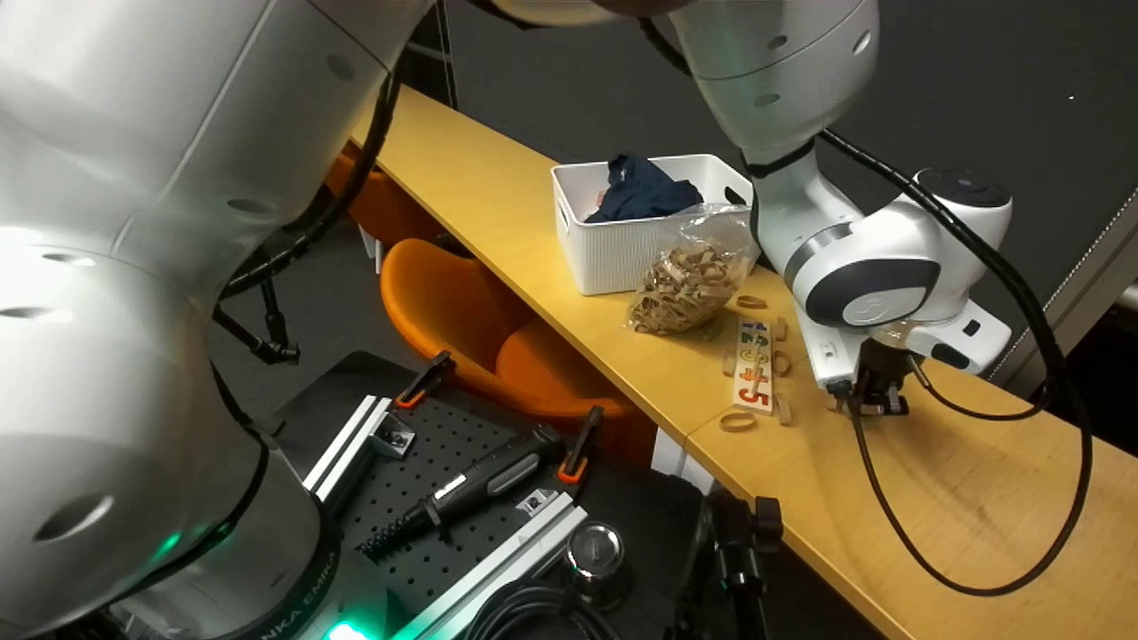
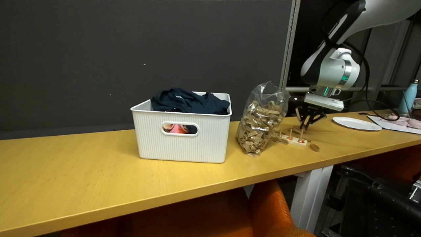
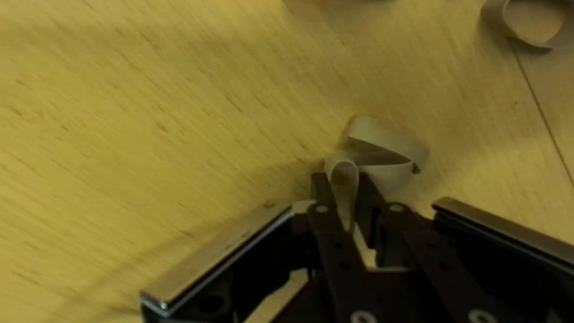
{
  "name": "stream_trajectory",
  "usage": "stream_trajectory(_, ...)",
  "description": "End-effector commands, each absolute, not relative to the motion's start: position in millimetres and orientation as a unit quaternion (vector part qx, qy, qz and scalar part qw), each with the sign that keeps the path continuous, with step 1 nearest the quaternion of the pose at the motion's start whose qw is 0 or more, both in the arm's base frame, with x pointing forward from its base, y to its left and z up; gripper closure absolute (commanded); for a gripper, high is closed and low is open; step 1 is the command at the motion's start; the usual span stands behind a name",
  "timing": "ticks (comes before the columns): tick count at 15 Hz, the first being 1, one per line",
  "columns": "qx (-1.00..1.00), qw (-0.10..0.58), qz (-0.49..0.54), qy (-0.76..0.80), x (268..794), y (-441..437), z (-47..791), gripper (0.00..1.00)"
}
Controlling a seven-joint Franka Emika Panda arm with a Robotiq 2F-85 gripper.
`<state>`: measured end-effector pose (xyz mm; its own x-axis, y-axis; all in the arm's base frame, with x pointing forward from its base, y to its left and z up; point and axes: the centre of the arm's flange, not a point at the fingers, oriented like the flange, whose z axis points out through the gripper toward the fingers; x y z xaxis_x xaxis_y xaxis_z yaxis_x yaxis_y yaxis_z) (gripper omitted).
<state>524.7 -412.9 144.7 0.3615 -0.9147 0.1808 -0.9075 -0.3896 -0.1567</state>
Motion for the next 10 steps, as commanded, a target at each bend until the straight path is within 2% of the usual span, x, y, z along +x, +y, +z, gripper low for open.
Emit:
stream_trajectory(1,-0.834,0.018,-0.116,0.539,540.4,-413.8,136.4,0.55)
stream_trajectory(5,-0.839,0.018,-0.12,0.53,542.1,-400.5,139.6,0.37)
stream_trajectory(6,-0.84,0.018,-0.12,0.528,545.7,-398.7,139.1,0.39)
stream_trajectory(10,-0.846,0.022,-0.115,0.521,561.8,-393.6,132.6,0.39)
